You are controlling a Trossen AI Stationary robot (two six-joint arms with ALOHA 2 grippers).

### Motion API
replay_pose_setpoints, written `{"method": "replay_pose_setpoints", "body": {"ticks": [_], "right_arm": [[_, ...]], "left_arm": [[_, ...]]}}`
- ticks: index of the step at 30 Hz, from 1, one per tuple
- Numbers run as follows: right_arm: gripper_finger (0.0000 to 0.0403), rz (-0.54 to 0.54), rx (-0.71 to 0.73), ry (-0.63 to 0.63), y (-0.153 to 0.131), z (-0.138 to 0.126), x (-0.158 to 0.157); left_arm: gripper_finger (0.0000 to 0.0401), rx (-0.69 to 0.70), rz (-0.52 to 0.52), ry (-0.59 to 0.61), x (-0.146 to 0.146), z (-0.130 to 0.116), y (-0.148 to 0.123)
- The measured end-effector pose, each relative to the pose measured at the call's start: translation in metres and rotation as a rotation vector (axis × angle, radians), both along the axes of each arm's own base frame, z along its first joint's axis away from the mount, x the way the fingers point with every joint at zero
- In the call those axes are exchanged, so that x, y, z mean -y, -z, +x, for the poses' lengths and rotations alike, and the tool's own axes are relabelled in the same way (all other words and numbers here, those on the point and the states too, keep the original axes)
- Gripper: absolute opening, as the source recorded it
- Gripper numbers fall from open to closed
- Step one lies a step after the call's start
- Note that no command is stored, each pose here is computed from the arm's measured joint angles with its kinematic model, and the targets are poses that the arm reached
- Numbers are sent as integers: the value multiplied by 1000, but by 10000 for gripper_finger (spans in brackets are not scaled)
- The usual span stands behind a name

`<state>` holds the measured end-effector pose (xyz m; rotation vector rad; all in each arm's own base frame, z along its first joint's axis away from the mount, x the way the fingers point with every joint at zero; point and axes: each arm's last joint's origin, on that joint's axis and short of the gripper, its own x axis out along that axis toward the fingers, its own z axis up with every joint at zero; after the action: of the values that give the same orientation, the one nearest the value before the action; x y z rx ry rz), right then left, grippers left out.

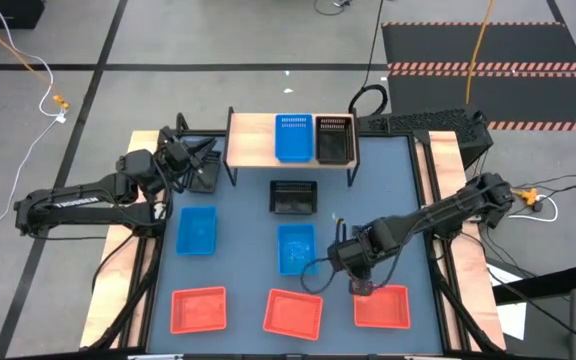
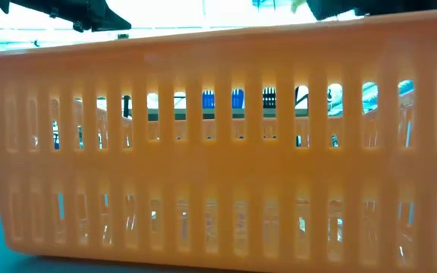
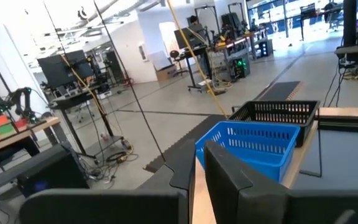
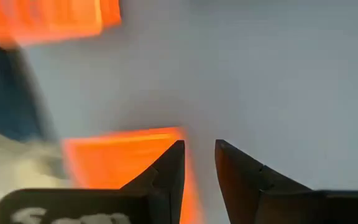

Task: Stack baskets on shelf by color
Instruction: Put the right orange basket on the shelf

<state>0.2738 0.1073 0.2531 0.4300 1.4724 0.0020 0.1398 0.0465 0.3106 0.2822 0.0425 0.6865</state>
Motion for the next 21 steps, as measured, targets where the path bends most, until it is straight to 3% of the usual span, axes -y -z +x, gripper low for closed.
{"method": "replay_pose_setpoints", "body": {"ticks": [2,5,14,21], "right_arm": [[81,87,-79,220,-3,-1,-1],[81,98,-135,389,-3,-5,-10],[82,181,-243,675,25,-16,-34],[108,413,-82,773,46,-8,-56]], "left_arm": [[37,-4,27,-5,-1,0,-1],[37,26,60,-13,-1,-1,-6],[37,105,216,-45,-1,-5,-22],[37,123,332,-81,0,-8,-31]]}}
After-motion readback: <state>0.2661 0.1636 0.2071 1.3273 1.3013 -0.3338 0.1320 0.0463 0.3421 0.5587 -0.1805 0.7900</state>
